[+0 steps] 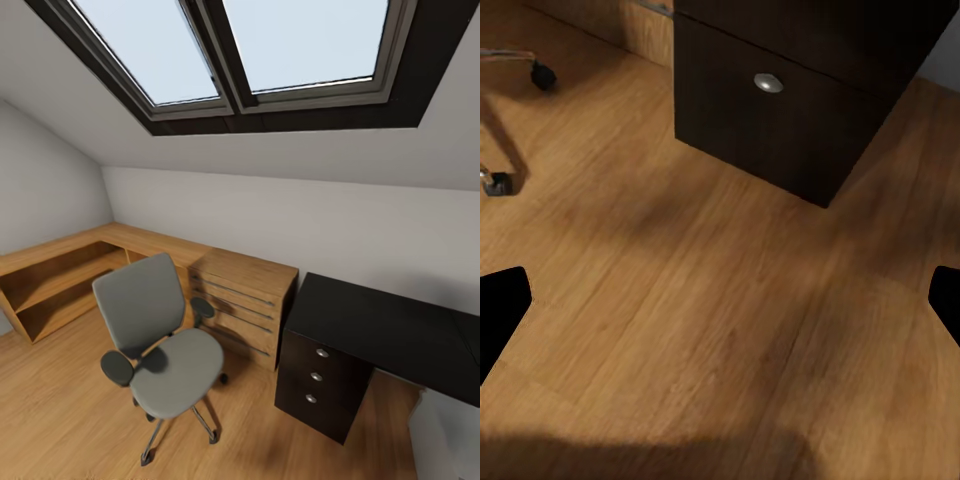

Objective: In the bedroom, organize the workspace by keeping the computer under the desk, ensuring the monitor is on the desk, placing the keyboard on the desk next to the monitor, placing the mouse on the desk next to the keyboard, moving the folder from the swivel chair onto the desk next to the mouse, stacking the notebook on top of the folder with the pen on top of the notebook, and positioning the swivel chair next to the desk.

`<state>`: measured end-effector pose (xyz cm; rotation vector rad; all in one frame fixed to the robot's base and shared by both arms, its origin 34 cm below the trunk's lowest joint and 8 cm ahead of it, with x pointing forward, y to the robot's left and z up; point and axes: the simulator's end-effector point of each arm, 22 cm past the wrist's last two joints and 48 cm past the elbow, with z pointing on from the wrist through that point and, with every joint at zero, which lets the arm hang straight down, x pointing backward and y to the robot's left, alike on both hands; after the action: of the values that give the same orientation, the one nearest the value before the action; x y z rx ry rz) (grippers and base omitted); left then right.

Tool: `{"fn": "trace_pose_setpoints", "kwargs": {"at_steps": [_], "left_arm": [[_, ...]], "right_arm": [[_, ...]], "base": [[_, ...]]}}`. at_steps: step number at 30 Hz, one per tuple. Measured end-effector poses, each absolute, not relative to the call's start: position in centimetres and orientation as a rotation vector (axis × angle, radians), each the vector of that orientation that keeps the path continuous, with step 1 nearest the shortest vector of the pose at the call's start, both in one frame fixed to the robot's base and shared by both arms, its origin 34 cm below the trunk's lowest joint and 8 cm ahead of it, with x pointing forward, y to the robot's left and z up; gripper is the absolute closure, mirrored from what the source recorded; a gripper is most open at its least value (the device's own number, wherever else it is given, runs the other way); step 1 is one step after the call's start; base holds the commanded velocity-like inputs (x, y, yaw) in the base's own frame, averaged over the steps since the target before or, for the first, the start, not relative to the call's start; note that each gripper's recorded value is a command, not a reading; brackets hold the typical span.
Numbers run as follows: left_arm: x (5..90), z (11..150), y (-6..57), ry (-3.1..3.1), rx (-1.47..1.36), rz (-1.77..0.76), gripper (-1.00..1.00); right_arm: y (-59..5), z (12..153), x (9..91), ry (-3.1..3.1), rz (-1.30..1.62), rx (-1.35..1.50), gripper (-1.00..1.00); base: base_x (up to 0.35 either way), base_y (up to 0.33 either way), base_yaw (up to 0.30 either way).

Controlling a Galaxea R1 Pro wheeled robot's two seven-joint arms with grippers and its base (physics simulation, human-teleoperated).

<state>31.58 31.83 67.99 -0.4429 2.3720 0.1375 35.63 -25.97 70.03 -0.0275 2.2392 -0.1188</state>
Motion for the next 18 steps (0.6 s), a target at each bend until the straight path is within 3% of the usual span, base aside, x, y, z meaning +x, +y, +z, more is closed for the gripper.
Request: {"fn": "trace_pose_setpoints", "kwargs": {"at_steps": [10, 18], "left_arm": [[28.4, 69.7, 31.9, 2.229, -0.394, 0.196, -1.00], [28.1, 70.7, 31.9, 2.172, -0.374, 0.207, -1.00]], "right_arm": [[-26.0, 70.1, 35.8, 2.236, -0.120, -0.028, -1.00], [-26.1, 70.2, 35.8, 2.236, -0.121, -0.027, -1.00]], "base": [[0.000, 0.000, 0.182], [0.000, 0.000, 0.055]]}}
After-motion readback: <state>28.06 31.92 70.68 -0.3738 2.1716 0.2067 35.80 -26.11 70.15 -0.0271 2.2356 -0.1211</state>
